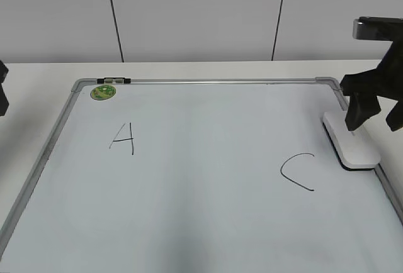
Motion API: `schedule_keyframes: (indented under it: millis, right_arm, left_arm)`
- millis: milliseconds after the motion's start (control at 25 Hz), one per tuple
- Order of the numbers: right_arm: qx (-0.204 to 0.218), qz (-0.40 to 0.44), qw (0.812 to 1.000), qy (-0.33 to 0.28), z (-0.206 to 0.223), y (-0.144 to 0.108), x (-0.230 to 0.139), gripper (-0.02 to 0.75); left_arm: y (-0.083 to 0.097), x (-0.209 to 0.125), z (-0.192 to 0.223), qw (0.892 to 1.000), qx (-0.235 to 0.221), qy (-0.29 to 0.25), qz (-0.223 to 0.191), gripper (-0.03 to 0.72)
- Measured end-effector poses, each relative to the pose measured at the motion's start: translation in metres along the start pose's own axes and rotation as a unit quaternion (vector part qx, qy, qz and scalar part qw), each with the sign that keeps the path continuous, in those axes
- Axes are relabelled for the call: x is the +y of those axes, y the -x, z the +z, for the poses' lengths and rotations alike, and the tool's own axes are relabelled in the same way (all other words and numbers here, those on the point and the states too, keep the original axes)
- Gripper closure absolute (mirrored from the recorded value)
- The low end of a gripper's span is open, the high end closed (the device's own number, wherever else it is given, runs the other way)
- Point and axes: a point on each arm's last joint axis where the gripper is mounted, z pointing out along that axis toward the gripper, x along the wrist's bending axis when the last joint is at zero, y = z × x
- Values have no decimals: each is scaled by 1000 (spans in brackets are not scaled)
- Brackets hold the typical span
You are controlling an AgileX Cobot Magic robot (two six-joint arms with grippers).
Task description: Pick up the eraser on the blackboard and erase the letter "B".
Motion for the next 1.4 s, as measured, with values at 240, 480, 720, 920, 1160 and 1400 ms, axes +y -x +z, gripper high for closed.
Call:
schedule_keyframes:
  millis: [240,480,720,920,1160,1400]
  right_arm:
    - [4,-6,1000,23,0,-6,-22,216]
    - [8,0,999,41,-2,-5,-46,216]
    - [15,2,996,84,-26,-2,-85,216]
    - [20,1,991,133,-49,0,-124,216]
    - [25,-3,984,177,-68,4,-170,216]
    - [29,-8,981,191,-81,7,-218,216]
  left_arm:
    - [-4,-45,-26,998,-4,56,2,190]
    - [-7,-86,-46,995,-9,100,5,190]
    - [-10,-124,-58,992,-12,128,8,190]
    - [-12,-157,-74,988,-15,155,10,191]
    - [-15,-190,-85,985,-20,170,16,191]
    - [-15,-224,-96,978,-33,197,51,192]
